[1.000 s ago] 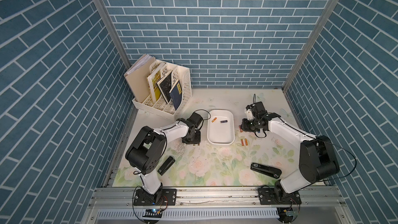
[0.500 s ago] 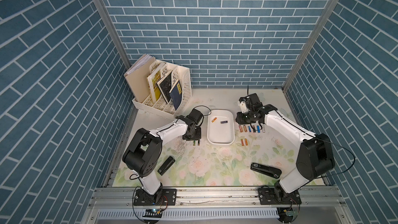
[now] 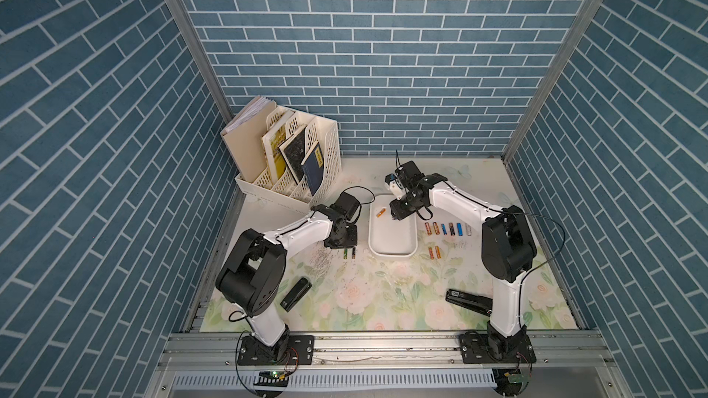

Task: Take the batteries out of the storage box
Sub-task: Pick up the battery from the storage box.

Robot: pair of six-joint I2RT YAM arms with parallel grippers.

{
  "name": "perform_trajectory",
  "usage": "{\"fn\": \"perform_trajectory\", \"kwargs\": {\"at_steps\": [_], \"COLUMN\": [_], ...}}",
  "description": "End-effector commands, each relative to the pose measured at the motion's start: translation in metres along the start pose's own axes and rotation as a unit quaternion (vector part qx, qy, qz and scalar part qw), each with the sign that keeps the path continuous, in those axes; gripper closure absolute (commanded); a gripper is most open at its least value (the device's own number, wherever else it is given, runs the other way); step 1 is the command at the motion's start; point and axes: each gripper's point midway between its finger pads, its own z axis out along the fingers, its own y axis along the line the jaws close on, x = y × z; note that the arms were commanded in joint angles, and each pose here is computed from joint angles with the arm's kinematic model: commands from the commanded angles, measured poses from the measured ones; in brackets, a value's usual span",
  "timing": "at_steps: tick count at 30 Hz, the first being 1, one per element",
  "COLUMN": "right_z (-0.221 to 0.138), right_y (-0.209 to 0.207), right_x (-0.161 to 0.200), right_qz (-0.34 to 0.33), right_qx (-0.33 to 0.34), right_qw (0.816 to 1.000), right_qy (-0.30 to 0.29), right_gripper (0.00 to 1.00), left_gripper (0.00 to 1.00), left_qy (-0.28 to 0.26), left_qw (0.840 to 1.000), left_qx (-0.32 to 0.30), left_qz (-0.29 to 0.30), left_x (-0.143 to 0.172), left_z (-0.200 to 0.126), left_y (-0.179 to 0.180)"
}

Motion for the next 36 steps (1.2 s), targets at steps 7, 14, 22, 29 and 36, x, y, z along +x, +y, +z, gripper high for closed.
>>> {"fn": "perform_trajectory", "kwargs": {"at_steps": [7, 14, 22, 29, 36], "right_z": [0.034, 0.054, 0.065, 0.063, 0.066], "right_y": [-0.016, -0.014, -0.012, -0.009, -0.009], "right_x": [0.009, 0.020, 0.026, 0.025, 0.030], "right_qz": [-0.065, -0.073, -0.074, -0.071, -0.063], "right_qx": [0.042, 0.032, 0.025, 0.020, 0.019], "right_qw": [0.996, 0.993, 0.992, 0.992, 0.992], "right_qy": [0.055, 0.083, 0.098, 0.100, 0.110], "right_gripper": [0.50, 0.50, 0.52, 0.69, 0.85], "left_gripper": [0.64, 0.65, 0.64, 0.64, 0.65], "left_qy": [-0.006, -0.003, -0.002, -0.003, -0.003], "left_qw": [1.000, 1.000, 1.000, 1.000, 1.000], "left_qx": [0.006, 0.006, 0.005, 0.005, 0.005], "left_qz": [0.004, 0.003, 0.004, 0.004, 0.004], "left_x": [-0.008, -0.006, -0.006, -0.006, -0.006], "left_z": [-0.008, -0.006, -0.007, -0.007, -0.008], "left_y": [0.002, 0.003, 0.003, 0.004, 0.004]}}
